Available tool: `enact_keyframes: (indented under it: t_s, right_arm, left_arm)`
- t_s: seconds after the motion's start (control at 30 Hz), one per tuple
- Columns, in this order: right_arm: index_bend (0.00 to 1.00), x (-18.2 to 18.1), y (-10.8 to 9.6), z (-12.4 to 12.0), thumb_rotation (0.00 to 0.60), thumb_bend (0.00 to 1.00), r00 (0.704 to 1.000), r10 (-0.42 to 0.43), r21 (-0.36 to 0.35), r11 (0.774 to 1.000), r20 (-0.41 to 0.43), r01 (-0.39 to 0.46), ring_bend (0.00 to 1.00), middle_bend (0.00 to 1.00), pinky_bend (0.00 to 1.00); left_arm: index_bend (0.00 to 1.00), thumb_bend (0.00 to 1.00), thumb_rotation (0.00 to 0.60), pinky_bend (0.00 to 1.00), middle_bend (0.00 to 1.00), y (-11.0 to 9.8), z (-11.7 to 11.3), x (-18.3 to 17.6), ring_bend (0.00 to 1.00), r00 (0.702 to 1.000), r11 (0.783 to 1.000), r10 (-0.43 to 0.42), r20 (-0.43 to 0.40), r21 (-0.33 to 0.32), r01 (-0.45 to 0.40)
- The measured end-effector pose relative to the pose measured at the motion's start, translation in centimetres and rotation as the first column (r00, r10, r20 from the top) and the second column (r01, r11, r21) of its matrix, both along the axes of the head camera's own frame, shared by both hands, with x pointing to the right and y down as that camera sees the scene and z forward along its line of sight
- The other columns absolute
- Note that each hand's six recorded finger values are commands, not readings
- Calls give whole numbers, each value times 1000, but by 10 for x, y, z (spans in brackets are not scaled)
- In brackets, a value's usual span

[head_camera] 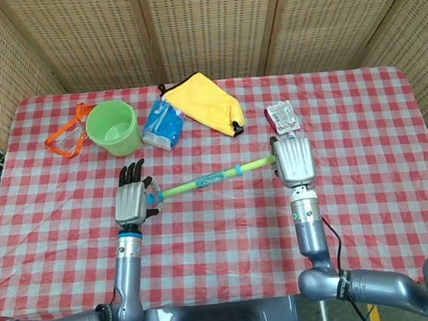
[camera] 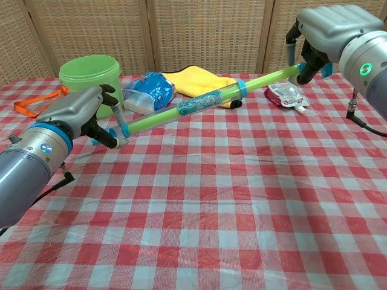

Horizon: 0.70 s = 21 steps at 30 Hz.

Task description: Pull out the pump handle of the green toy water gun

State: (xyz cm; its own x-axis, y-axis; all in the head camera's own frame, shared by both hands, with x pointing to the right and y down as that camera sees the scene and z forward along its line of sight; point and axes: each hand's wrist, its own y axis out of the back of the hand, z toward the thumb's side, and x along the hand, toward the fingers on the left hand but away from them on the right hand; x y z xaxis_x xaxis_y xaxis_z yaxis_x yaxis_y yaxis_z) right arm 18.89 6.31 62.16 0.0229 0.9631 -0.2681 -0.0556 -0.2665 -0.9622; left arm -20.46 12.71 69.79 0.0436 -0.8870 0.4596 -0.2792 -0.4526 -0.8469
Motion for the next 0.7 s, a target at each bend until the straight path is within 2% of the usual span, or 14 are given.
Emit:
enact_keyframes:
  t_s: [0.7]
  right_arm:
    - [761,32,-12,-2,600,531,996,63,30,998,-69,-61,1000,1000,807]
  left_arm:
    - [647,397,600,0,0,2,-9,-38,0,999,999,-2,49,36,1]
